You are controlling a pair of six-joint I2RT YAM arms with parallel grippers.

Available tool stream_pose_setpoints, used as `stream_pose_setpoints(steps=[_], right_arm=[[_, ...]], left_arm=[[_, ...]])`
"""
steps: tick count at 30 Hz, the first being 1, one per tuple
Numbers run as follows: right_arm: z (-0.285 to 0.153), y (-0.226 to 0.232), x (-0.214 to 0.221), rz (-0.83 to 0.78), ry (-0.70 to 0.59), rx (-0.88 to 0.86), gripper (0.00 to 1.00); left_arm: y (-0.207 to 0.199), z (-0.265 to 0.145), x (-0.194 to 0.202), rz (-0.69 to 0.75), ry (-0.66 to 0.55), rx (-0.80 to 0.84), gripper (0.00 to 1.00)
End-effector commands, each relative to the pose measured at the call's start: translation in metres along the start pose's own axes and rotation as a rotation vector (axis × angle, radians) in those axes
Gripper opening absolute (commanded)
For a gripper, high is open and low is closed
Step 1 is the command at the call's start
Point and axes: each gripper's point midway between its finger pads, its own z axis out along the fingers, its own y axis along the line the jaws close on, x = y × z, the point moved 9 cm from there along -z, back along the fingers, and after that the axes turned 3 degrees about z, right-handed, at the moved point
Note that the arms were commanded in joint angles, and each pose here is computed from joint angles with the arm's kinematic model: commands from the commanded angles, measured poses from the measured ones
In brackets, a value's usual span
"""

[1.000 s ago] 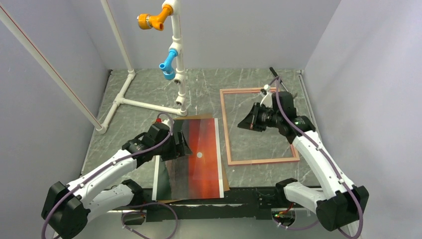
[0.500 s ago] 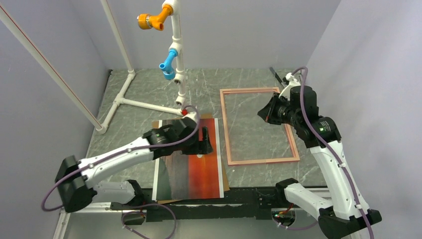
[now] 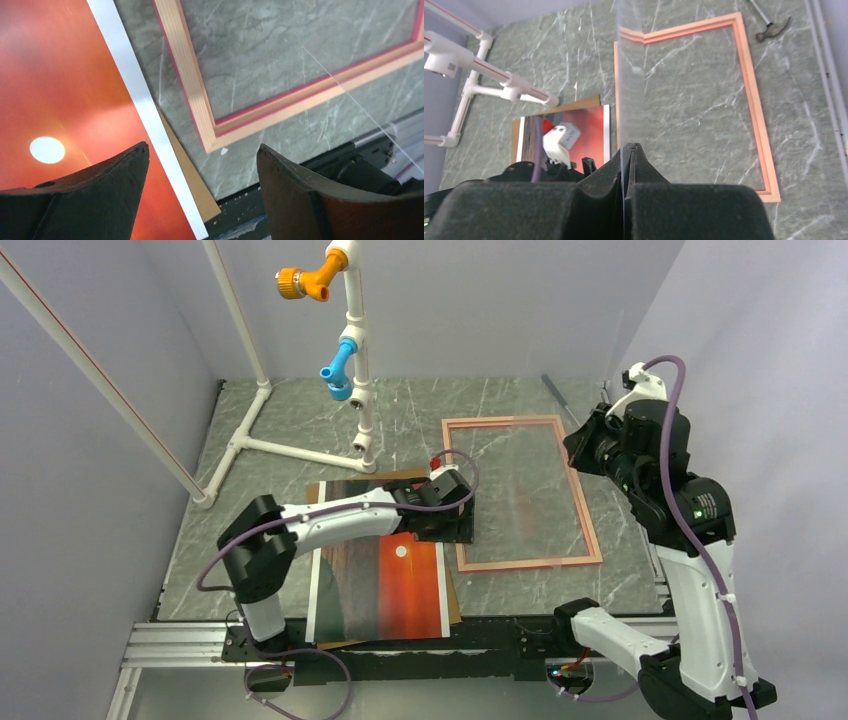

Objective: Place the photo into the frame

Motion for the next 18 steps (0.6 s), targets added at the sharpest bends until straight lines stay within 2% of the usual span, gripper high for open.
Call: stream_pose_setpoints(steps=[1,7,13,18], right_arm=[[-0.015,-0.005,-0.016,-0.026,-0.084,0.058,0.00],[-0.008,-0.004,-0.015,-0.049,-0.044,0.065,0.00],[0.000,-0.003,-0.006,-0.046,-0.001,0.051,0.00],[0.009,-0.002,-0.001,-0.049,0.041,0.040,0.00]], left_arm=[[-0.013,0.017,-0.014,-0.006,-0.038,-0.041,0.82],[-0.015,0.043,-0.014,-0.007,-0.030,-0.051,0.78],[-0.013,0.067,-0.013,-0.046,0.041,-0.072,0.73],[-0.006,0.081,-0.008,-0.044,0.062,-0.112,0.62]])
